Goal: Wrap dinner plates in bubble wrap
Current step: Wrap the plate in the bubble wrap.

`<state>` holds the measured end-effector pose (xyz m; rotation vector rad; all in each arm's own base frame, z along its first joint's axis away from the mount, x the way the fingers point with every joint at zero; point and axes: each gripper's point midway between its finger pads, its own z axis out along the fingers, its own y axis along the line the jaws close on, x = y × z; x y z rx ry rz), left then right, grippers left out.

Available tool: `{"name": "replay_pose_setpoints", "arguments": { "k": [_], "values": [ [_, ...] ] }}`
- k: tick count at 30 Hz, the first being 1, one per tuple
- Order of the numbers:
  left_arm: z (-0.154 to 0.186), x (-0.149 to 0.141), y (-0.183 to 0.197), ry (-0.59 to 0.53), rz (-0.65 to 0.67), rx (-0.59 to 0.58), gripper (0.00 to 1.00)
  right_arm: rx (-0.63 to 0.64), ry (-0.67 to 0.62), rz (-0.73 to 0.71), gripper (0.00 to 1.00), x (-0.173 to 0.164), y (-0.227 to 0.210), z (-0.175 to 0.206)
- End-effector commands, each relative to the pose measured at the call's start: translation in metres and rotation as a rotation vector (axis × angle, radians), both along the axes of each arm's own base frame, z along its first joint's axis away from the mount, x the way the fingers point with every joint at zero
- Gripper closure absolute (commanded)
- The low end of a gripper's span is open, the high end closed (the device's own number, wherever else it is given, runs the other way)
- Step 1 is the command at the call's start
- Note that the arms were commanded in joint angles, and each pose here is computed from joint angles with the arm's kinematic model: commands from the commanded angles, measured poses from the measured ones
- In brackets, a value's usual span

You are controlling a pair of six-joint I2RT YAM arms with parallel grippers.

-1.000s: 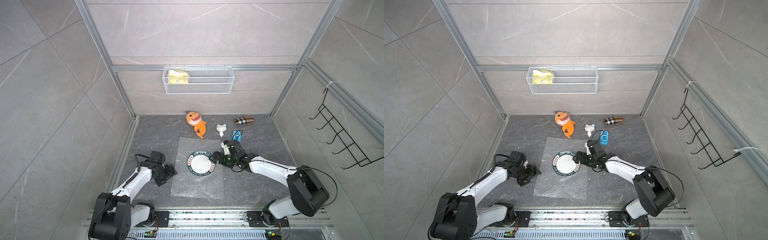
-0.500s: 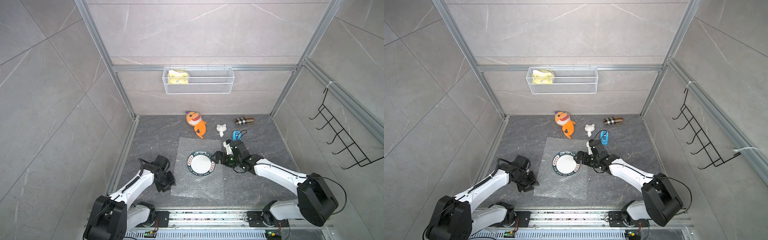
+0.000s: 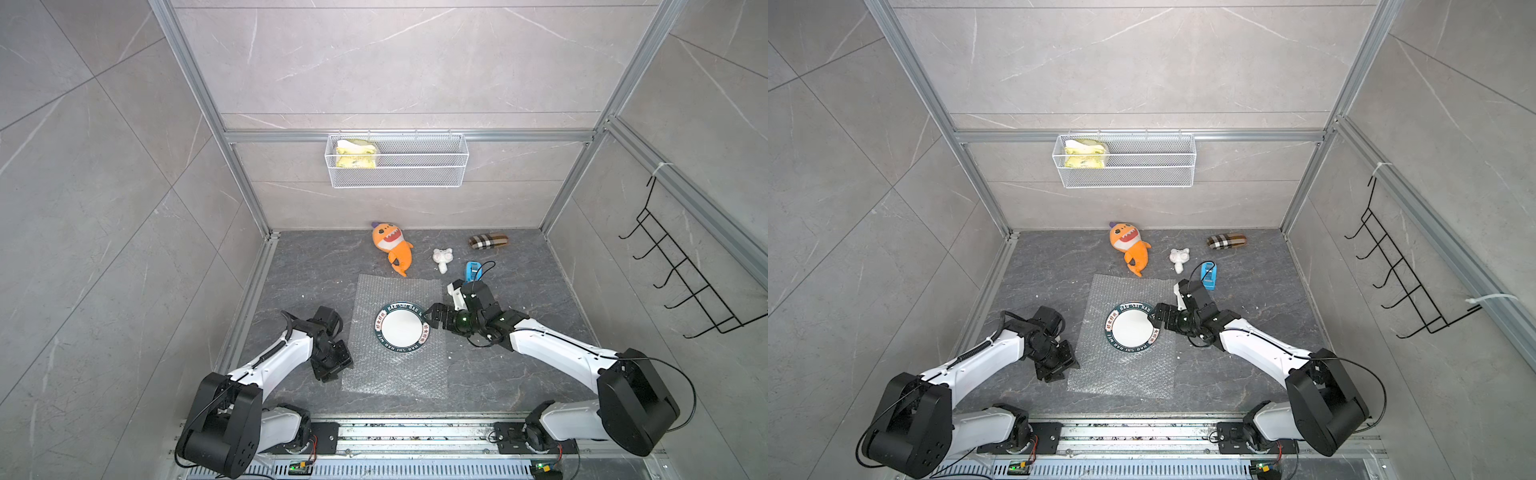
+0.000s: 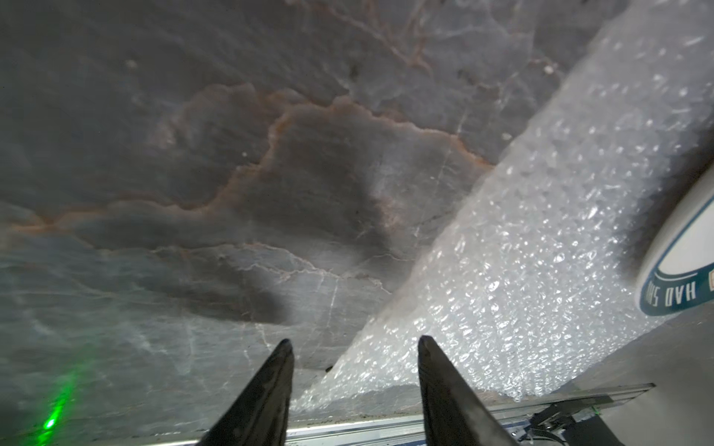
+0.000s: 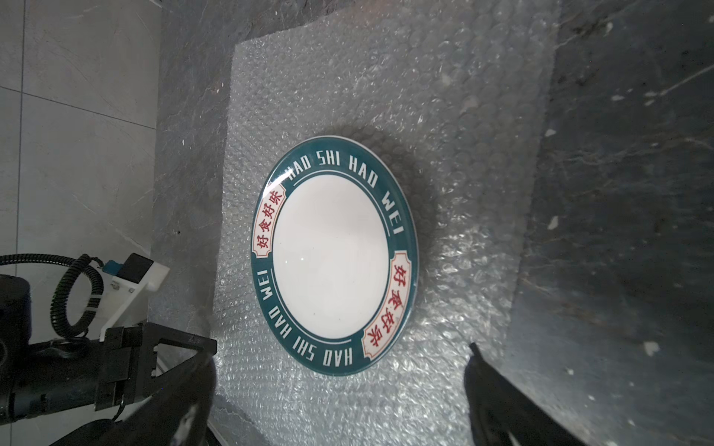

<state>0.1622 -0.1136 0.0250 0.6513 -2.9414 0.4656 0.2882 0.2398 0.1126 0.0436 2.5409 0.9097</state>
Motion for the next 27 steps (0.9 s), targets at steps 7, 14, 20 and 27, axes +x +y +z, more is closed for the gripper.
{"name": "replay_pose_setpoints", "arguments": {
  "k": [7,14,20,27],
  "values": [
    [-0.001,0.002,-0.017,0.003,-0.004,-0.072,0.89,0.003,0.022,0.01,0.0,-0.005,0.003,0.0],
    [0.044,0.038,-0.047,-0.096,0.041,-0.223,1.0,-0.042,0.013,0.105,0.0,-0.016,0.011,0.002],
    [0.083,0.095,-0.083,-0.163,0.077,-0.327,1.0,-0.075,-0.005,0.203,0.0,-0.024,0.022,0.006],
    [0.079,0.144,-0.119,-0.104,0.112,-0.394,1.0,-0.13,-0.053,0.34,0.0,-0.039,0.033,0.006]
  ]
}}
